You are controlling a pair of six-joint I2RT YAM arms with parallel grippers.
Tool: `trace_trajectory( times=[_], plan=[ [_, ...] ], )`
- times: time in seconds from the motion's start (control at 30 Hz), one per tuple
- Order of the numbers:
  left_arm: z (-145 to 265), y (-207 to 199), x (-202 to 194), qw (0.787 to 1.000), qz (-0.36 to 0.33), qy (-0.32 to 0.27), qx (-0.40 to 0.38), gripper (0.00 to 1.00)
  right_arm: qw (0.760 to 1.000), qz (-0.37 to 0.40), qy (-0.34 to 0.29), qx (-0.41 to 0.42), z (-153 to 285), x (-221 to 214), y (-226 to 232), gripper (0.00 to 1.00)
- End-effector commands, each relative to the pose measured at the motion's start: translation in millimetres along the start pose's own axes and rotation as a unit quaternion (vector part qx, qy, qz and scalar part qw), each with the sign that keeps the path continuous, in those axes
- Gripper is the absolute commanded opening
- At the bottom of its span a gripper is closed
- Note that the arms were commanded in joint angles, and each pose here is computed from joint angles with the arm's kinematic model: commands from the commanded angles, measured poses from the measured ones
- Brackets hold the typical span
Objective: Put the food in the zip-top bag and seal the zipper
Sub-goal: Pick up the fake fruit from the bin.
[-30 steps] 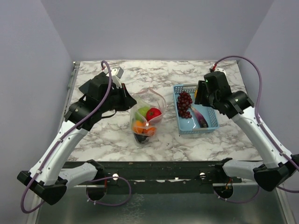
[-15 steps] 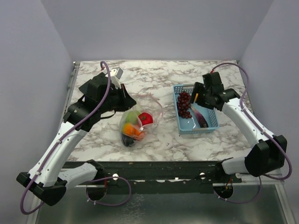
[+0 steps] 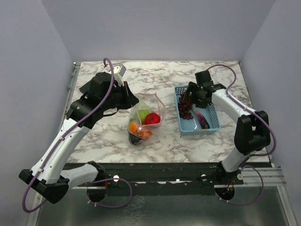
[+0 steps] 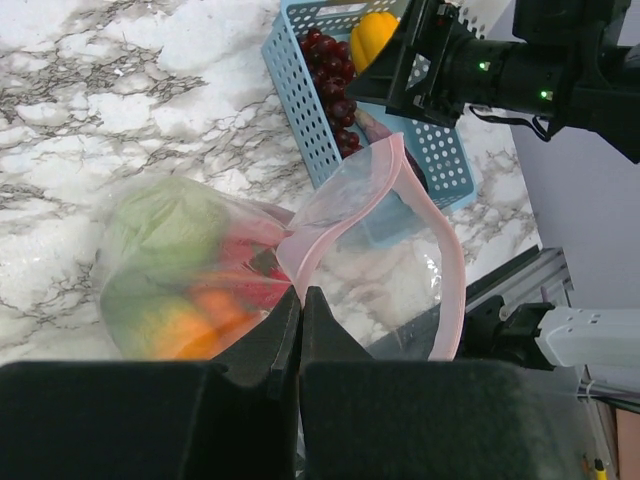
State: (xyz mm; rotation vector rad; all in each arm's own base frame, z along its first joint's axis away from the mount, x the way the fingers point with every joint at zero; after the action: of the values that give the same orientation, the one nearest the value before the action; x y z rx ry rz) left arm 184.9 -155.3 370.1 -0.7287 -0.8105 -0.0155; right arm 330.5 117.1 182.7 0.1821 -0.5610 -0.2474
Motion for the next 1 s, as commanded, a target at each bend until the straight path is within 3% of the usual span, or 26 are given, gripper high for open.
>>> trace_trajectory(
  times=[0.0,0.33,0.5,0.7,0.97],
  plan=[
    [1,-9,9,0.999,-0.004,-0.018,-0.027,0.00,1.000,-0.014,-0.002,0.016,-19,10,7,0.84],
    [-8,-4,1,1.000,0.013,-0.005,-0.026,0.00,0.999,-0.022,0.034,-0.002,-65,0,5,0.77],
    [-9,-2,-3,0.999,0.022,0.001,-0.029,0.00,0.999,-0.025,0.048,-0.004,-80,-8,3,0.55],
    [-7,0,-6,0.999,0.027,0.000,-0.028,0.00,0.999,-0.018,0.045,-0.003,-79,-10,1,0.02],
    [-6,1,-7,0.999,0.027,-0.003,-0.025,0.00,1.000,-0.003,-0.007,0.017,-48,5,5,0.00]
  ],
)
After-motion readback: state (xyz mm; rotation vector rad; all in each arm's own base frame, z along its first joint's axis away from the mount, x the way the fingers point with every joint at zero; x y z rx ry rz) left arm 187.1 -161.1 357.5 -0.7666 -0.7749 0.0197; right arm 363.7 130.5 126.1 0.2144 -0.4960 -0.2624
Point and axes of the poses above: each gripper's point midway between its finger pads, its own z axis back along the fingers, its own y axis along the line the jaws close on, x = y × z, the point moved 9 cm from there along z, back along the fingers, and after that the axes turned 5 degrees about z, right-handed, at the moved point
